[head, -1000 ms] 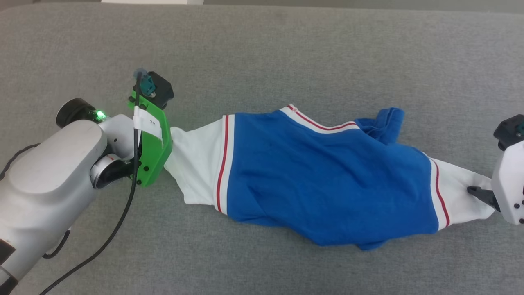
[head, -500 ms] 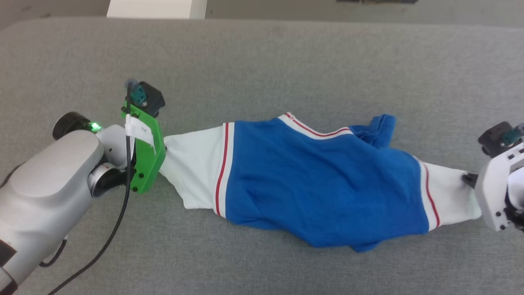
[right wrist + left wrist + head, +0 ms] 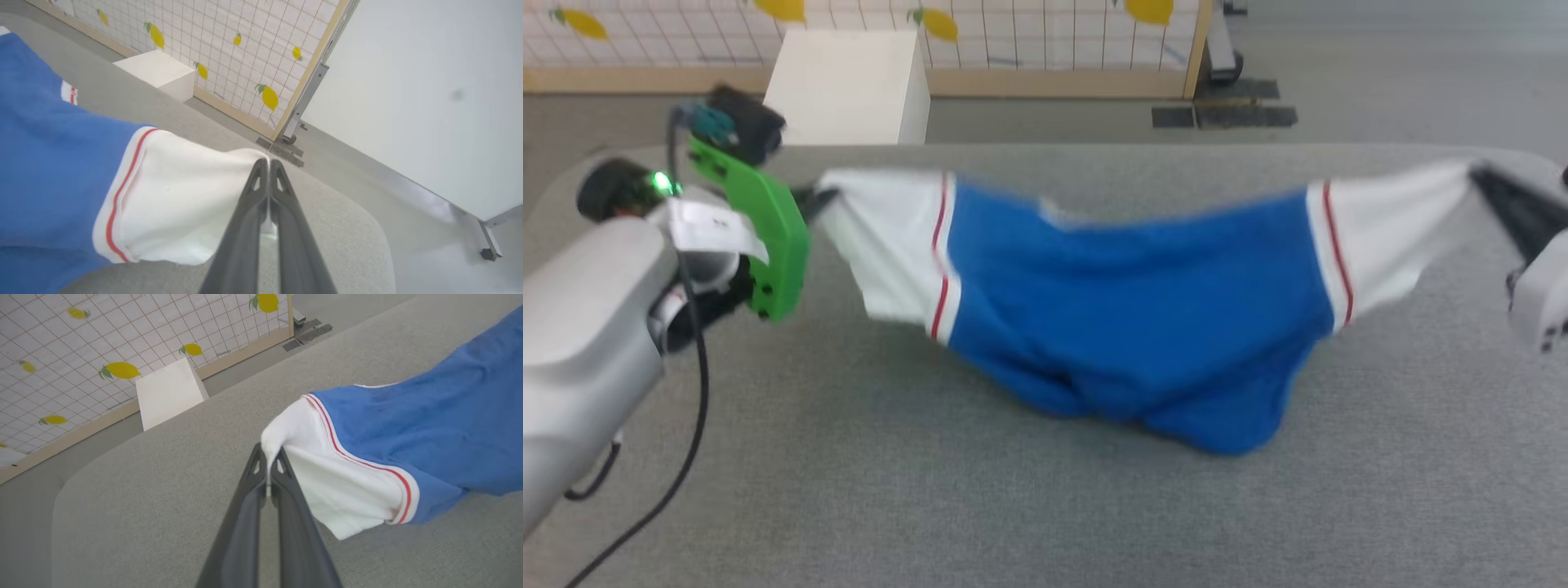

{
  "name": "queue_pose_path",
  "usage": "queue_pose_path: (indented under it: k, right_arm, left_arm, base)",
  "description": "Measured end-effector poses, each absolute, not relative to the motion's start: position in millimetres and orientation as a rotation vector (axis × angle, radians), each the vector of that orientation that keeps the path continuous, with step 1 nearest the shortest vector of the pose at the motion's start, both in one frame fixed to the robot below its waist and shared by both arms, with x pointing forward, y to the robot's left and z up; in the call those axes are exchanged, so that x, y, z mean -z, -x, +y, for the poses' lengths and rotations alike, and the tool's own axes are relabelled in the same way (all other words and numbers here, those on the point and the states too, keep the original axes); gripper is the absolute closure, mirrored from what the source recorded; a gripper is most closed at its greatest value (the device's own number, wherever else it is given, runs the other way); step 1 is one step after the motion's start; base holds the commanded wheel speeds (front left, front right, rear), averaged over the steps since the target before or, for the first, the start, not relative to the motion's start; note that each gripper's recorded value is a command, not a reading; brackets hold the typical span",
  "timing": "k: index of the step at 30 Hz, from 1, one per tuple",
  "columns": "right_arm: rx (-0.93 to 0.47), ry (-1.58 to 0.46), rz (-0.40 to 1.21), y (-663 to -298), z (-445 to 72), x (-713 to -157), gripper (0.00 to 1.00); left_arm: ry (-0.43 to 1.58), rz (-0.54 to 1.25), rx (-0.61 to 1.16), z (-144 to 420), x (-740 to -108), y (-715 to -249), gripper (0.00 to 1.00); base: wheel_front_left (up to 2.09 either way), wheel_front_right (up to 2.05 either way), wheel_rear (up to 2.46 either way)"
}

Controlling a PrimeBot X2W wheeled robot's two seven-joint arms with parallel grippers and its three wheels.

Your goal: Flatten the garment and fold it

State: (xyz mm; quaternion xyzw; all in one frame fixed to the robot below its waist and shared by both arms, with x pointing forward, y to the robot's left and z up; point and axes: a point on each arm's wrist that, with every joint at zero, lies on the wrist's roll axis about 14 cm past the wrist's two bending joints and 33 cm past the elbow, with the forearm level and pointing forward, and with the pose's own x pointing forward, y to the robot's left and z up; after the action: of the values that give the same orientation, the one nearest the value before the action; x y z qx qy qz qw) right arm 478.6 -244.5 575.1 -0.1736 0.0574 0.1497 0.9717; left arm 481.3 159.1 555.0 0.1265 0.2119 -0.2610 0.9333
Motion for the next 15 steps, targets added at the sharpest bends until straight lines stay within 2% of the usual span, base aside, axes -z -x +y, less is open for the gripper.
queue_pose_path:
  k: [2,3,7,15]
  right_arm:
    - [-0.282,0.371,0.022,-482,-244,-606,1.00]
    - [-0.248,0.363,-0.121,-485,-241,-654,1.00]
    - [-0.208,0.398,-0.279,-488,-236,-710,1.00]
    - [-0.180,0.408,-0.423,-516,-214,-776,1.00]
  left_arm:
    - [-0.250,0.344,0.526,156,-582,-487,1.00]
    - [-0.248,0.172,0.501,152,-634,-498,1.00]
    - [-0.288,-0.032,0.468,149,-695,-508,1.00]
    - [-0.326,-0.340,0.381,143,-778,-536,1.00]
  base:
    - [0.00,0.00,0.00]
    - [0.00,0.00,0.00]
    - [0.00,0.00,0.00]
    - [0.00,0.00,0.00]
